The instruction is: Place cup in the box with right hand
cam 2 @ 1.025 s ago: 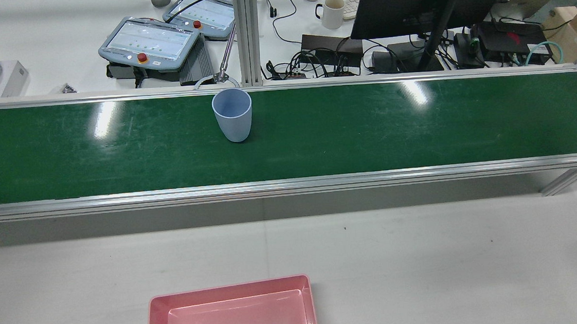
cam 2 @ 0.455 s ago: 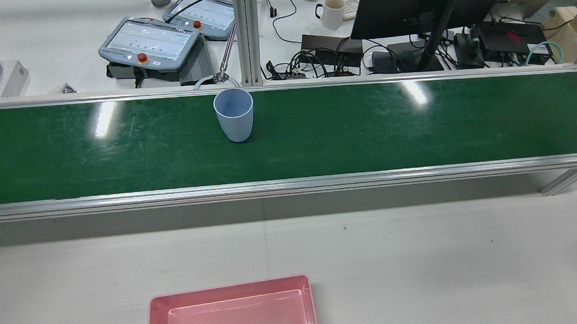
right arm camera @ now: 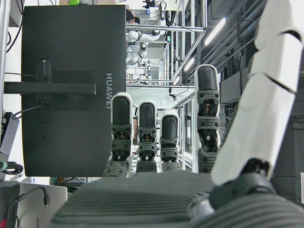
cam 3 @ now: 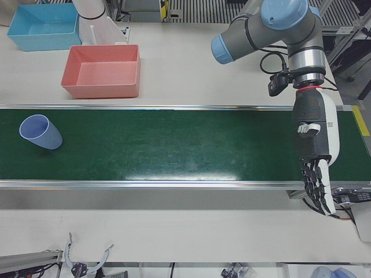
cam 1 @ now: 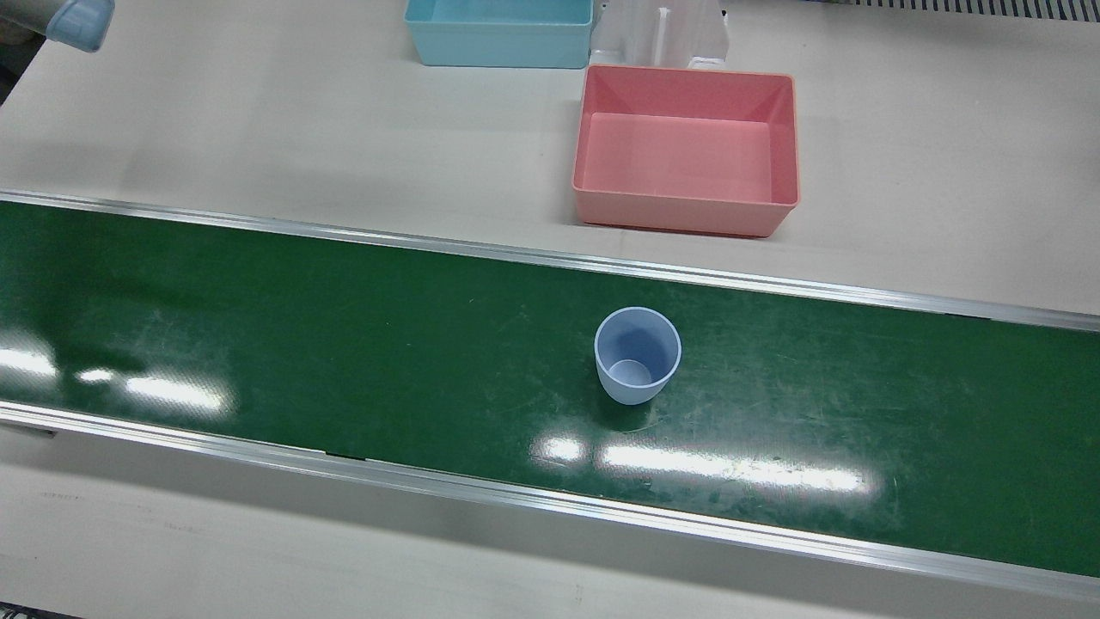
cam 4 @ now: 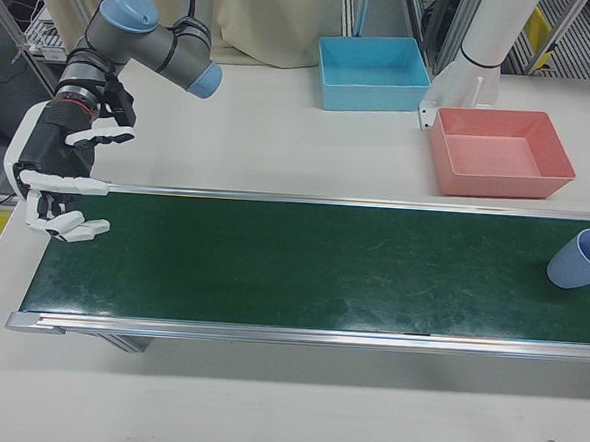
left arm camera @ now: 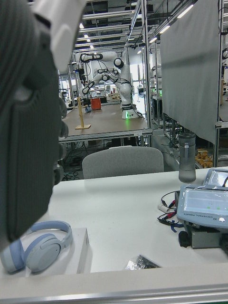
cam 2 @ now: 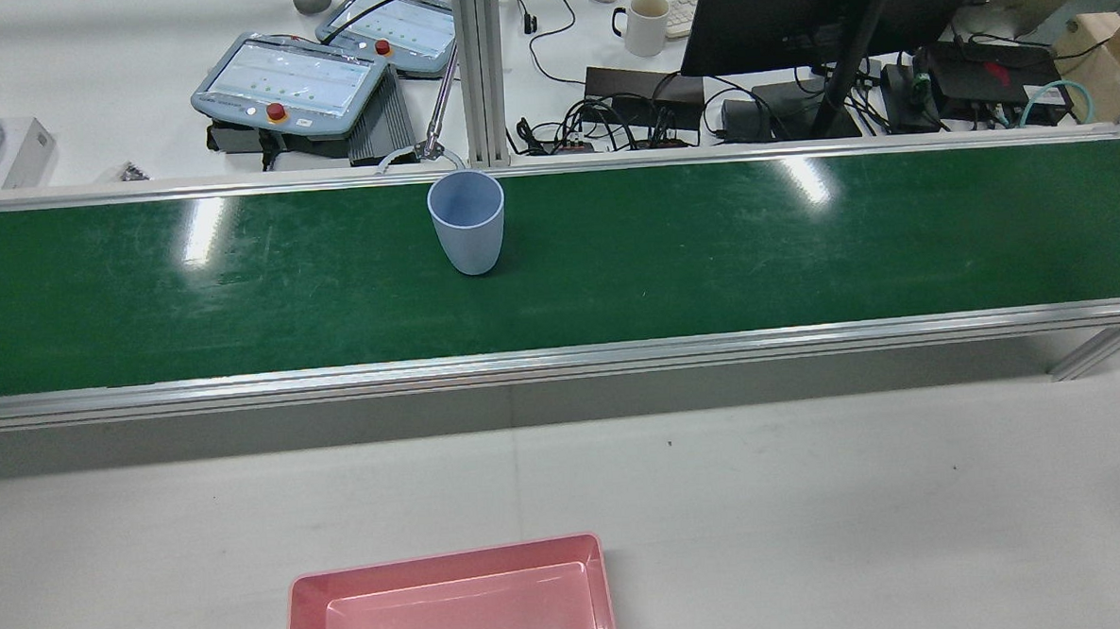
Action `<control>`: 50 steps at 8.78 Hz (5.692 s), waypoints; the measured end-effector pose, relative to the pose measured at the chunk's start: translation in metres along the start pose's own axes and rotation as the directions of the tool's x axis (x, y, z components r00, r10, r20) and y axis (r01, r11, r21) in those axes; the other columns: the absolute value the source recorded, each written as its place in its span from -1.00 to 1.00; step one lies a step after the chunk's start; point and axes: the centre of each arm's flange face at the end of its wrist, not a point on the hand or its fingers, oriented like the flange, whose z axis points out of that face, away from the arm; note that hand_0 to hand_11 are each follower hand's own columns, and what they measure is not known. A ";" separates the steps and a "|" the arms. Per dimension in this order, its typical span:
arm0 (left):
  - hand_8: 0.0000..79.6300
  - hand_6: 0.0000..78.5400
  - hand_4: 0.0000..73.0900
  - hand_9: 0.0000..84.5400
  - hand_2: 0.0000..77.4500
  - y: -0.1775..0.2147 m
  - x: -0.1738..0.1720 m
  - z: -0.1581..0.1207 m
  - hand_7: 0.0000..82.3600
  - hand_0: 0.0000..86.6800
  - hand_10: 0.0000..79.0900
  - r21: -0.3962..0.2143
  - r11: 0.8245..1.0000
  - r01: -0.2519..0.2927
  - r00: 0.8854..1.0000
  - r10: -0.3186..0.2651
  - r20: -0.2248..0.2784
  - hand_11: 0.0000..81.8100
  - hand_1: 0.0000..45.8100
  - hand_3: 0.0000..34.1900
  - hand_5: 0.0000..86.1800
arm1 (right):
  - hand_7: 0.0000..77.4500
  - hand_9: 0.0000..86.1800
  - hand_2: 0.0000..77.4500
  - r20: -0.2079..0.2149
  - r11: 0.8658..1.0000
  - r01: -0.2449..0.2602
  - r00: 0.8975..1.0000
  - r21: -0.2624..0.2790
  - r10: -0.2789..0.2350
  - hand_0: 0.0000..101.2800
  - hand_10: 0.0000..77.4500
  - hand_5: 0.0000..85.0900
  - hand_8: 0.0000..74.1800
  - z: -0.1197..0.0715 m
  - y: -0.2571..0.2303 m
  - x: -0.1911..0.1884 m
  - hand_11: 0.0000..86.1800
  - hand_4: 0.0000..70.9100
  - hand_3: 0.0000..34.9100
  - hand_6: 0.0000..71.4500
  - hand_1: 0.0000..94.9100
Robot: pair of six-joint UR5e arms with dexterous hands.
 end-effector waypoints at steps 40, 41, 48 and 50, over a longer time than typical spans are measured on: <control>-1.00 -1.00 -1.00 -0.99 -0.99 0.000 0.000 0.000 -1.00 -1.00 -1.00 0.000 1.000 0.000 1.000 0.000 0.000 -1.00 -0.98 -1.00 -1.00 | 0.62 -0.05 -0.77 0.003 1.000 -0.003 1.000 -0.008 0.003 0.06 -0.24 -0.83 -0.31 0.001 0.005 -0.001 0.03 0.46 -1.00 -0.53 -0.66; -1.00 -1.00 -1.00 -0.99 -0.99 0.000 0.000 0.000 -1.00 -1.00 -1.00 0.000 1.000 0.000 1.000 0.000 0.000 -1.00 -0.98 -1.00 -1.00 | 0.62 -0.05 -0.77 0.003 1.000 -0.002 1.000 -0.007 0.002 0.06 -0.21 -0.83 -0.31 0.001 0.004 -0.001 0.05 0.46 -1.00 -0.53 -0.66; -1.00 -1.00 -1.00 -0.99 -0.99 0.000 0.000 0.000 -1.00 -1.00 -1.00 0.000 1.000 0.000 1.000 0.000 0.000 -1.00 -0.98 -1.00 -1.00 | 0.51 -0.10 -0.72 0.004 1.000 -0.005 1.000 -0.016 0.005 0.08 -0.25 -0.82 -0.32 0.002 0.008 -0.002 -0.03 0.46 -1.00 -0.56 -0.64; -1.00 -1.00 -1.00 -0.99 -0.99 0.000 0.000 0.000 -1.00 -1.00 -1.00 0.000 1.000 0.000 1.000 0.000 0.000 -1.00 -0.98 -1.00 -1.00 | 0.37 -0.25 -0.72 0.005 1.000 -0.006 1.000 -0.025 0.006 0.10 -0.38 -0.81 -0.41 0.003 0.013 -0.003 -0.16 0.46 -1.00 -0.60 -0.56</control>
